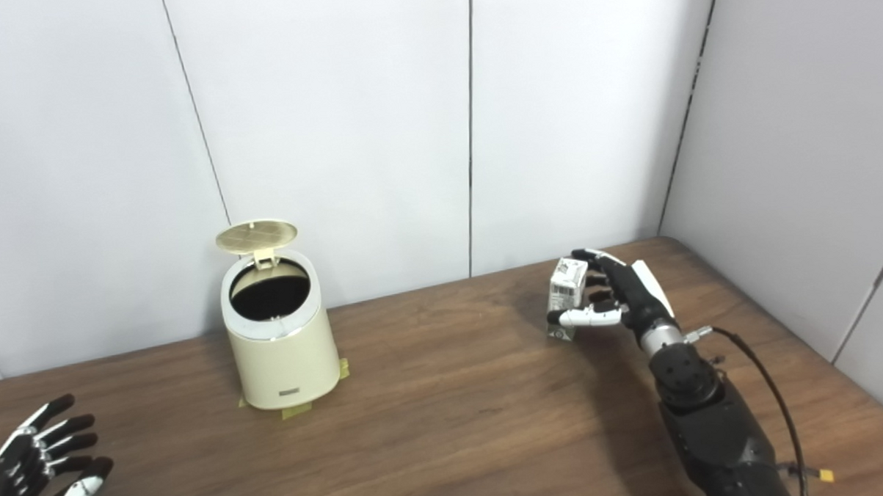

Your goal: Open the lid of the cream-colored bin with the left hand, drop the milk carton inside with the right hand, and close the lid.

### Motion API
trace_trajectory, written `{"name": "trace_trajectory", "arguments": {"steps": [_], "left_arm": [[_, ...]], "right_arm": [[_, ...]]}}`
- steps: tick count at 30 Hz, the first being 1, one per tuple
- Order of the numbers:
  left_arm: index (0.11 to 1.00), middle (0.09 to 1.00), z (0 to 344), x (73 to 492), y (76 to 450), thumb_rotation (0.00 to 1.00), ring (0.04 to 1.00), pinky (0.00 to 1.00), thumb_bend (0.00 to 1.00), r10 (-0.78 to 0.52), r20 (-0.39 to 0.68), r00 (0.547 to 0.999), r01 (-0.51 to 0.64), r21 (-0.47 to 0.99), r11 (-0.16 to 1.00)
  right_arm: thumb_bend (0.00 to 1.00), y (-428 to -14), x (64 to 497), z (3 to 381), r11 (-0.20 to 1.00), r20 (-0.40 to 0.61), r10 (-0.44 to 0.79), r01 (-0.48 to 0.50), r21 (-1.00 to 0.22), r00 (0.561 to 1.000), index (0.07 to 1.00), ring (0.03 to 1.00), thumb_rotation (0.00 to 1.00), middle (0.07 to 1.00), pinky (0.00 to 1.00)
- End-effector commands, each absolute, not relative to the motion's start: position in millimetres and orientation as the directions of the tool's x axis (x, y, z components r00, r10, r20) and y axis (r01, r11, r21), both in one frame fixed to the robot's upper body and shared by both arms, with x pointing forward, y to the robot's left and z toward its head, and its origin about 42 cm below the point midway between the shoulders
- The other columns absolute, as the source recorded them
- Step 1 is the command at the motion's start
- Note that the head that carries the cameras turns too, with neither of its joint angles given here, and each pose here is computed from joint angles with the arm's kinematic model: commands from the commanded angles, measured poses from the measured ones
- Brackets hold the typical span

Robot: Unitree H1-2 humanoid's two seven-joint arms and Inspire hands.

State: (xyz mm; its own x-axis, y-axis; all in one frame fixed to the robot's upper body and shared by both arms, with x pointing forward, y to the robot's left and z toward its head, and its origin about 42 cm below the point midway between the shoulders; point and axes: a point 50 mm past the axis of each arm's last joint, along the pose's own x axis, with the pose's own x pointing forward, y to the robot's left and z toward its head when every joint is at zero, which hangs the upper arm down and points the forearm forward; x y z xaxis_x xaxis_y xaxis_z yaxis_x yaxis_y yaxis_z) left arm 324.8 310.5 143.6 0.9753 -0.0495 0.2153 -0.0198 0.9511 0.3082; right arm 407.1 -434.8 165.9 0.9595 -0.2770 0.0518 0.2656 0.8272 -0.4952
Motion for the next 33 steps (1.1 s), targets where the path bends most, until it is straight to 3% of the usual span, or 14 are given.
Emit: {"name": "trace_trajectory", "arguments": {"steps": [1, 5, 14, 18, 21, 22, 24, 27, 33], "left_arm": [[0.877, 0.783, 164.4, 330.1, 310.5, 0.16, 0.737, 0.67, 0.58, -0.058, 0.281, 0.958, -0.035, 0.314, 0.949], [0.880, 0.782, 165.4, 329.0, 310.2, 0.14, 0.734, 0.66, 0.56, -0.059, 0.278, 0.959, -0.033, 0.316, 0.948], [0.887, 0.786, 166.8, 327.6, 309.1, 0.13, 0.739, 0.68, 0.55, -0.058, 0.274, 0.960, -0.031, 0.310, 0.950], [0.886, 0.789, 167.7, 325.8, 308.9, 0.10, 0.742, 0.68, 0.54, -0.061, 0.272, 0.960, -0.026, 0.304, 0.952], [0.886, 0.796, 168.0, 325.4, 307.6, 0.05, 0.744, 0.67, 0.51, -0.065, 0.271, 0.960, -0.023, 0.311, 0.950], [0.887, 0.798, 168.1, 325.4, 307.3, 0.02, 0.746, 0.66, 0.51, -0.067, 0.272, 0.960, -0.022, 0.313, 0.949], [0.884, 0.793, 168.7, 325.6, 306.8, 0.06, 0.742, 0.68, 0.51, -0.071, 0.272, 0.960, -0.027, 0.341, 0.939], [0.873, 0.782, 169.4, 326.3, 305.9, 0.12, 0.728, 0.68, 0.51, -0.075, 0.280, 0.957, -0.032, 0.358, 0.933], [0.874, 0.779, 168.2, 326.5, 306.8, 0.13, 0.723, 0.68, 0.50, -0.074, 0.277, 0.958, -0.027, 0.346, 0.938]], "right_arm": [[0.89, -439.7, 420.4, 200.9, 0.807, 0.195, -0.264, 0.327, -0.492, 0.945, 0.783, 0.705, 0.18, 0.791, 0.61], [0.88, -435.5, 422.1, 198.2, 0.789, 0.195, -0.265, 0.329, -0.519, 0.944, 0.777, 0.678, 0.21, 0.757, 0.59], [0.86, -428.6, 424.3, 193.2, 0.786, 0.192, -0.287, 0.346, -0.513, 0.938, 0.750, 0.662, 0.15, 0.717, 0.59], [0.83, -429.8, 423.6, 193.4, 0.742, 0.266, -0.303, 0.402, -0.537, 0.915, 0.692, 0.592, 0.12, 0.655, 0.52], [0.78, -433.5, 425.3, 191.0, 0.705, 0.314, -0.343, 0.464, -0.536, 0.885, 0.619, 0.519, 0.07, 0.578, 0.45], [0.63, -433.2, 425.5, 190.6, 0.699, 0.324, -0.361, 0.484, -0.526, 0.874, 0.542, 0.472, 0.11, 0.532, 0.40], [0.55, -433.4, 426.1, 188.9, 0.686, 0.342, -0.387, 0.515, -0.513, 0.856, 0.528, 0.413, 0.03, 0.459, 0.34], [0.53, -432.7, 426.3, 186.2, 0.672, 0.363, -0.415, 0.550, -0.496, 0.834, 0.516, 0.350, 0.00, 0.425, 0.29], [0.52, -429.1, 426.7, 182.0, 0.636, 0.398, -0.438, 0.591, -0.497, 0.806, 0.519, 0.294, 0.00, 0.406, 0.25]]}}
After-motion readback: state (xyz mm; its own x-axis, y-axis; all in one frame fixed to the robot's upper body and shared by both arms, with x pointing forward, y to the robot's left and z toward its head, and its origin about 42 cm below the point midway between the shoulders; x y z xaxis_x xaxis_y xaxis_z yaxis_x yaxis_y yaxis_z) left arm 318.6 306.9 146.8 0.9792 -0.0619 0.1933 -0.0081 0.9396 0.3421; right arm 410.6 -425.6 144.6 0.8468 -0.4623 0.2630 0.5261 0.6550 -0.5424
